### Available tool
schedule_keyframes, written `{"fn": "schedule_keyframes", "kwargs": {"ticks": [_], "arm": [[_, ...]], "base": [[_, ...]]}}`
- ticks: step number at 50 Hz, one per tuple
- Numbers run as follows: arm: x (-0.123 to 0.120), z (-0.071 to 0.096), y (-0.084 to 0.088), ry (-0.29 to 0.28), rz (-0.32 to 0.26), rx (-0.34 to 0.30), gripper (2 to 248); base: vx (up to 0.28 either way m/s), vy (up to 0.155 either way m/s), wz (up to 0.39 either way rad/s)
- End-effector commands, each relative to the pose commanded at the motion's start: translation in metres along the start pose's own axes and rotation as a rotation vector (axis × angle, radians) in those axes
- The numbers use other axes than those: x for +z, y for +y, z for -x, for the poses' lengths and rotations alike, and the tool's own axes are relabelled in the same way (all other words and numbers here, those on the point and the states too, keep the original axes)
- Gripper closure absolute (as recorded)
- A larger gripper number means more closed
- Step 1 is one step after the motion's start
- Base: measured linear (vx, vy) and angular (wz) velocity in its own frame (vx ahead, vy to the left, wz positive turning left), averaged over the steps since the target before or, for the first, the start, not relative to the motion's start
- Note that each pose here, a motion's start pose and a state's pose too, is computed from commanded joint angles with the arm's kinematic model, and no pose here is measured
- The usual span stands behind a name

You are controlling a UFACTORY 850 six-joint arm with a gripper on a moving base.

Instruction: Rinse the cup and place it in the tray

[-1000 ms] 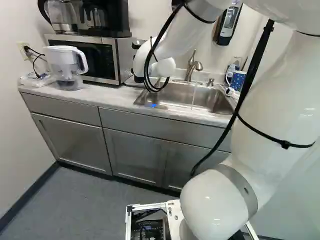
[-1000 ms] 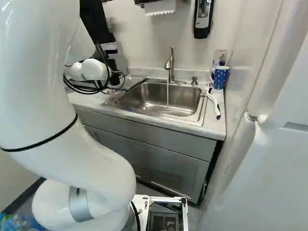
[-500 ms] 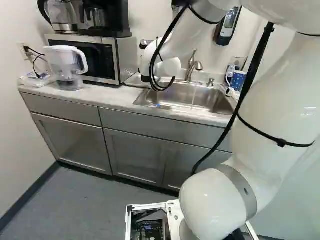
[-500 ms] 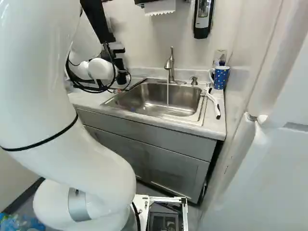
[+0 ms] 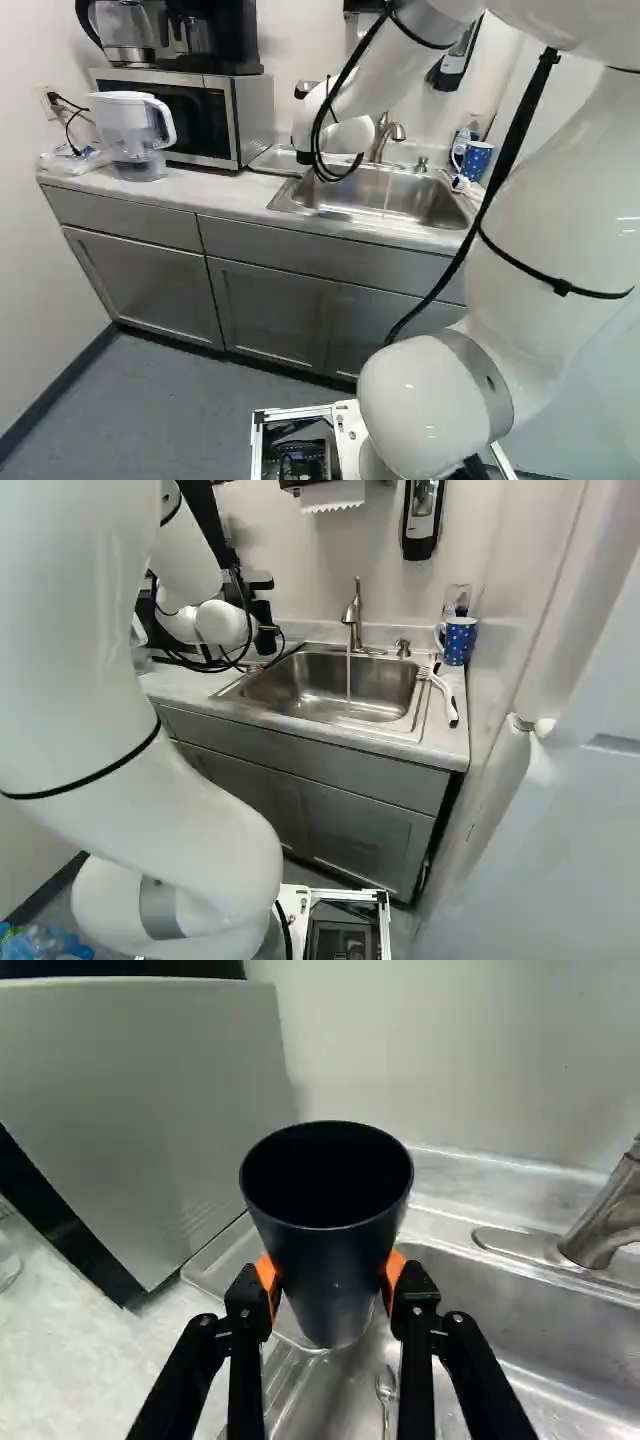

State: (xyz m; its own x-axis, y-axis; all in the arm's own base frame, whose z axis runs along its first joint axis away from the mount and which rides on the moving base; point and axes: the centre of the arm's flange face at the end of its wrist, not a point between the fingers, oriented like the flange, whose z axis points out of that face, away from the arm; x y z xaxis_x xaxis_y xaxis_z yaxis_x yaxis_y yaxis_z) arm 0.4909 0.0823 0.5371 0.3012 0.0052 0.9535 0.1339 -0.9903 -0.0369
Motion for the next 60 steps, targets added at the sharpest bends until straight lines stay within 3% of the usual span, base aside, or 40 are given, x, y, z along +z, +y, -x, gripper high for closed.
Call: {"fn": "schedule_keyframes", "kwargs": {"ticks": [60], "arm": [[-0.012, 0.003, 0.082, 0.001, 0.159, 0.05, 129]], "base": [[0.0, 0.0, 0.0]]}}
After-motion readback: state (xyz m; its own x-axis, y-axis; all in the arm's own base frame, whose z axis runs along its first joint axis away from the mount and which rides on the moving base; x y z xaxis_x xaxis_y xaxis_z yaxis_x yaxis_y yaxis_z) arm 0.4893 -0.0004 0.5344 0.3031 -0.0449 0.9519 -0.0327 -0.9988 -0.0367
